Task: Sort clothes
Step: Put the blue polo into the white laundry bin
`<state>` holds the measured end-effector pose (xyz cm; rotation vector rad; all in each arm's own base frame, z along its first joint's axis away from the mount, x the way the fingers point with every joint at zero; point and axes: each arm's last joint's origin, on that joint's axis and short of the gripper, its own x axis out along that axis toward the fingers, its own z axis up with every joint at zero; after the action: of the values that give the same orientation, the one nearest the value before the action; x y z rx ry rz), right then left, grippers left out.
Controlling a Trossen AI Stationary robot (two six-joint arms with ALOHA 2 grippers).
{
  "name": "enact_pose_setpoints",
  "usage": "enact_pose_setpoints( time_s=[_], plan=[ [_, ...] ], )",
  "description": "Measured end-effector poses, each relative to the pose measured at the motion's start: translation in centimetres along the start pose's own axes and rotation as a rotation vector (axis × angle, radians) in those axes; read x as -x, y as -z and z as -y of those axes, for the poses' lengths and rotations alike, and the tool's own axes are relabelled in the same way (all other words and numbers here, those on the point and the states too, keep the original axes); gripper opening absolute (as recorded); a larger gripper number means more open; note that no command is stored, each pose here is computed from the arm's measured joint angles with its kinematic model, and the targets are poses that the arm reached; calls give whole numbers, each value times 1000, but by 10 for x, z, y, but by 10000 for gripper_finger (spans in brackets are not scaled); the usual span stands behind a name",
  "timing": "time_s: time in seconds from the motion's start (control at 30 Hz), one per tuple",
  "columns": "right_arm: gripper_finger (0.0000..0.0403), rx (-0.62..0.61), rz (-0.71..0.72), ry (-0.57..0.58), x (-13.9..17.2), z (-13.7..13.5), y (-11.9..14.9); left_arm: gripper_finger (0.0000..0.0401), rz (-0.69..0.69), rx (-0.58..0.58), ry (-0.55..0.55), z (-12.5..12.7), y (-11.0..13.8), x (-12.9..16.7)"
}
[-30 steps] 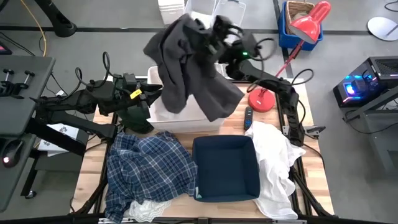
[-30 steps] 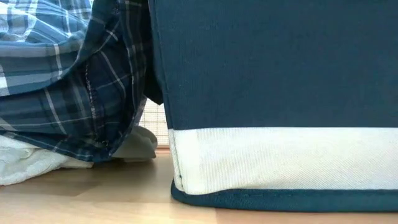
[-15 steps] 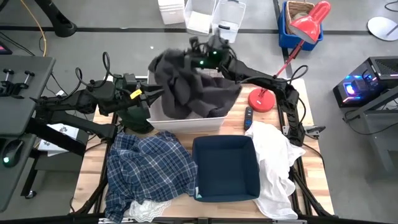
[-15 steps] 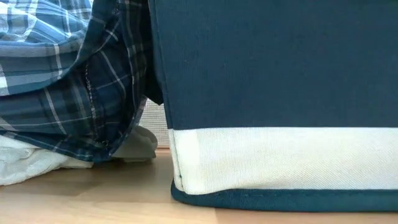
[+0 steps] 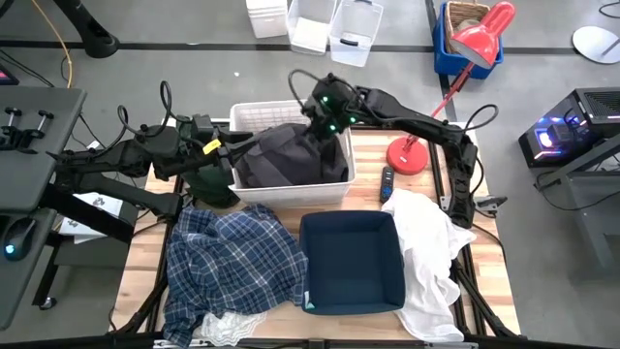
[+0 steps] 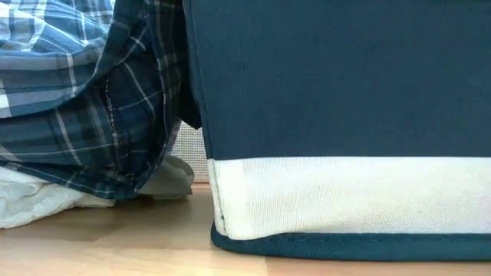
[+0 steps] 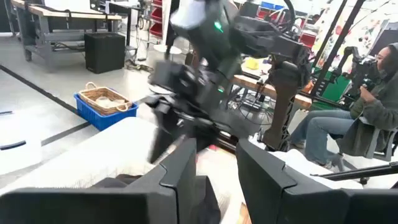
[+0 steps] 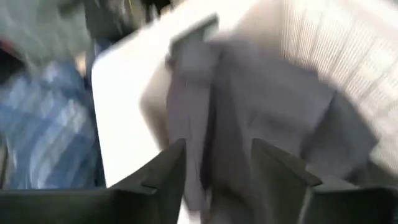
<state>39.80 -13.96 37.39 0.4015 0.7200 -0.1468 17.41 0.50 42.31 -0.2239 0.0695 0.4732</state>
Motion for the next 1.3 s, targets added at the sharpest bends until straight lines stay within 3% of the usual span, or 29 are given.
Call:
enact_pose_setpoints(
  time_s=[0.2, 0.3, 0.37, 0.47, 0.57, 0.8, 0.9, 1.0, 1.13, 1.3],
  plan=[
    [217, 77, -217, -37, 13, -26, 25, 106, 0, 0, 0, 0, 0, 0],
    [220, 138, -217, -81, 27, -50, 30, 106, -2, 21, 6, 2, 1, -2],
    [220, 172, -200, -97, 40, -64, 33, 107, -56, -2, 77, 9, 5, -9],
    [220, 217, -149, -55, 65, -80, 36, 118, -297, -81, 208, 30, 25, -25],
    [220, 241, -98, 48, 91, -87, 39, 139, -587, -188, 268, 53, 49, -39],
    [220, 173, -21, 248, 145, -85, 50, 208, -1016, -271, 422, 101, 44, -29],
    [220, 157, 8, 308, 158, -84, 53, 231, -1089, -297, 390, 110, 30, -10],
    [220, 148, 15, 345, 163, -83, 55, 245, -1158, -356, 298, 116, 34, 9],
    [220, 147, 9, 373, 164, -82, 56, 258, -1200, -361, 229, 131, 57, 23],
    [220, 150, 2, 382, 164, -81, 56, 264, -1295, -341, -5, 135, 107, 28]
  ],
)
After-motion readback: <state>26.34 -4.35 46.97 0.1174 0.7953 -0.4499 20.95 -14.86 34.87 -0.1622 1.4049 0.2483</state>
